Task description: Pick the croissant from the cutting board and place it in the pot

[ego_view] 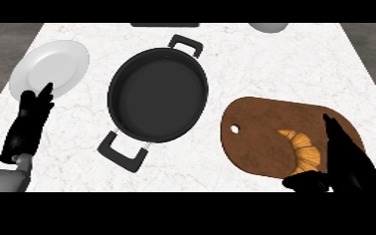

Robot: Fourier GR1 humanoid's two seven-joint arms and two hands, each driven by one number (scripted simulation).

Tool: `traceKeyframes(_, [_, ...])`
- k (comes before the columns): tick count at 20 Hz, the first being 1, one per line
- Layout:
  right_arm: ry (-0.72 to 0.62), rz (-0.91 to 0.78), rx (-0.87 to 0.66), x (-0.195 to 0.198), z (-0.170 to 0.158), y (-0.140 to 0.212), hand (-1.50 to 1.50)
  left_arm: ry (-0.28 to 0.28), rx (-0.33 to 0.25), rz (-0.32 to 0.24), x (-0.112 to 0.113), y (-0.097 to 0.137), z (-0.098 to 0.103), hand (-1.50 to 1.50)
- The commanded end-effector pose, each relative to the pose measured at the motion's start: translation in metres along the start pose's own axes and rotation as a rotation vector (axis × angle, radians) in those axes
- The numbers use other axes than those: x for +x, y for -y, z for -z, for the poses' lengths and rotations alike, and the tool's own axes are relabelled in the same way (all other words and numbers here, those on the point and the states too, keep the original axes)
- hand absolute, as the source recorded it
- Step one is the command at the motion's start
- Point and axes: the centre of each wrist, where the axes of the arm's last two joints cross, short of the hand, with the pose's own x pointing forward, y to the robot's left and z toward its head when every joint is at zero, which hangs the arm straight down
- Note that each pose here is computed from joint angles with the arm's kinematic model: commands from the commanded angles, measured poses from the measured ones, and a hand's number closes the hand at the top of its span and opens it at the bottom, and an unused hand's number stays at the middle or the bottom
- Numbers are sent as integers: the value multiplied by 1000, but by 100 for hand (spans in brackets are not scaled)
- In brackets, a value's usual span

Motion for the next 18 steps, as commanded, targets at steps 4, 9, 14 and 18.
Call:
traceKeyframes(4, [-192,-38,29,8,26,-24,-150,0,-10,5,-9,8,4,0])
traceKeyframes(9, [-170,-67,-20,18,25,-44,-150,4,-1,-1,3,14,-2,0])
traceKeyframes(14, [-233,-72,19,10,29,-29,-150,-9,-5,-5,-16,0,-8,0])
traceKeyframes(18, [-256,-78,65,12,34,-27,-150,2,-2,-8,-1,1,-5,0])
